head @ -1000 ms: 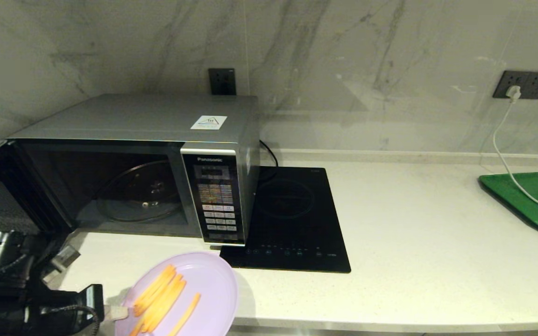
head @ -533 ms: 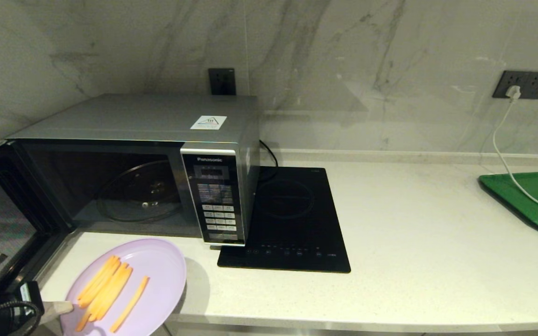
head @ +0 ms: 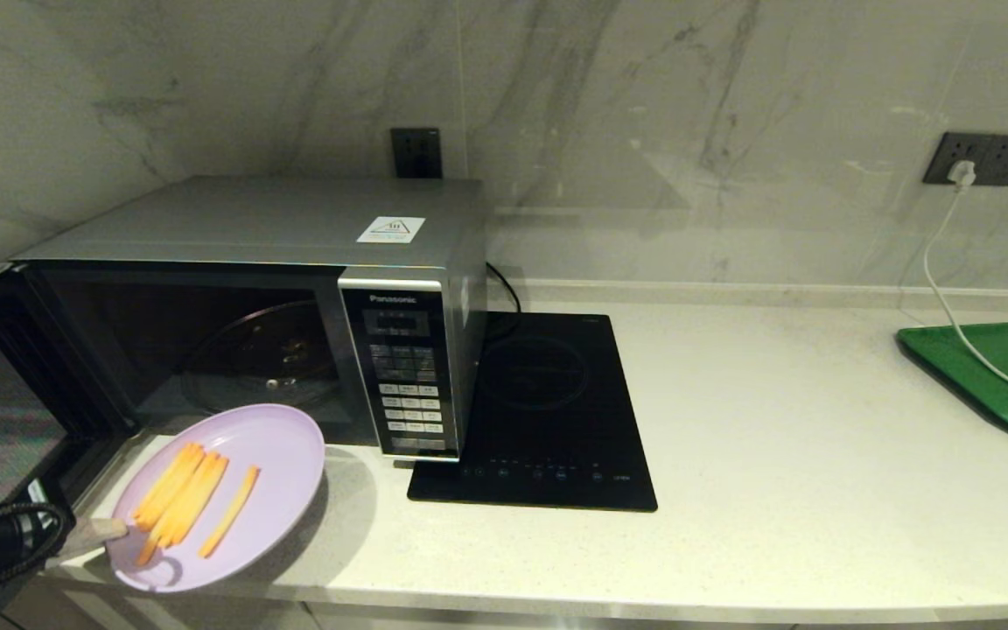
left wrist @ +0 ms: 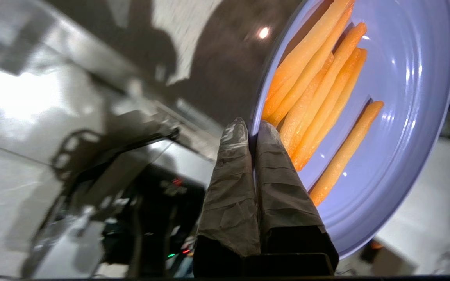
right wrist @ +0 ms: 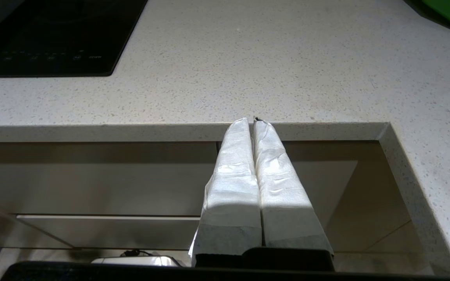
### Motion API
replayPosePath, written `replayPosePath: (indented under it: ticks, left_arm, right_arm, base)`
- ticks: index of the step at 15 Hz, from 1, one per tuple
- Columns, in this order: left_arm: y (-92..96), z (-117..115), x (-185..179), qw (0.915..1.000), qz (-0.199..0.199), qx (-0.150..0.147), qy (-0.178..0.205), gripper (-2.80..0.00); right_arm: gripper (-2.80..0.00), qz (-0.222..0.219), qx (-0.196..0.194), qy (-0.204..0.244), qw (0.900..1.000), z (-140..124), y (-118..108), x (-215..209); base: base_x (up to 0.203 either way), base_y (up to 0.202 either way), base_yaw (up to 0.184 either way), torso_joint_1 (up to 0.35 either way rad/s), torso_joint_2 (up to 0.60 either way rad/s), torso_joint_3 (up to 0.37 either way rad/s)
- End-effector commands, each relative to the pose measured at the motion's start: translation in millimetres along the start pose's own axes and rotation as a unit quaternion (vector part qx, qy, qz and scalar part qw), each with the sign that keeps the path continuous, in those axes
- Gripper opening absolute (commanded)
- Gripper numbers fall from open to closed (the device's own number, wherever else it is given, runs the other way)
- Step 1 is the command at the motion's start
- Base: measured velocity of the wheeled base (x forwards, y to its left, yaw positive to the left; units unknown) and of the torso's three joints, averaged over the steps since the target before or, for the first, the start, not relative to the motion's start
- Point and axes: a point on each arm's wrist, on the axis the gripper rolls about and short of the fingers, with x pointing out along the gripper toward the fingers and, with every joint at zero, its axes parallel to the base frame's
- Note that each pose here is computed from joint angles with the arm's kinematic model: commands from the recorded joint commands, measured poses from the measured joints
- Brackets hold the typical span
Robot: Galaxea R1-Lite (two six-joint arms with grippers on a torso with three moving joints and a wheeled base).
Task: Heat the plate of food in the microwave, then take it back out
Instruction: Put the plate in the microwave oven
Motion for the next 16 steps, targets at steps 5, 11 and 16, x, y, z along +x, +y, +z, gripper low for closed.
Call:
replayPosePath:
  ticks: [5, 11, 16]
  left_arm:
    - [-23.4, 46, 39, 0.9953, 0.023, -0.093, -0.015, -2.80]
    - [-63.4, 62, 65, 0.9936, 0.029, -0.102, -0.040, -2.80]
    - [-93.9, 74, 82, 0.9905, 0.029, -0.113, -0.073, -2.80]
  right_arm:
    - [-2.80, 0.000, 0.000, 0.001, 1.000, 0, 0, 0]
    - [-2.80, 0.000, 0.000, 0.001, 1.000, 0, 0, 0]
    - [-2.80, 0.000, 0.000, 0.001, 1.000, 0, 0, 0]
  base:
    - [0.000, 0.000, 0.000, 0.000, 0.00, 0.000]
    - [0.000, 0.000, 0.000, 0.000, 0.00, 0.000]
    - [0.000, 0.000, 0.000, 0.000, 0.00, 0.000]
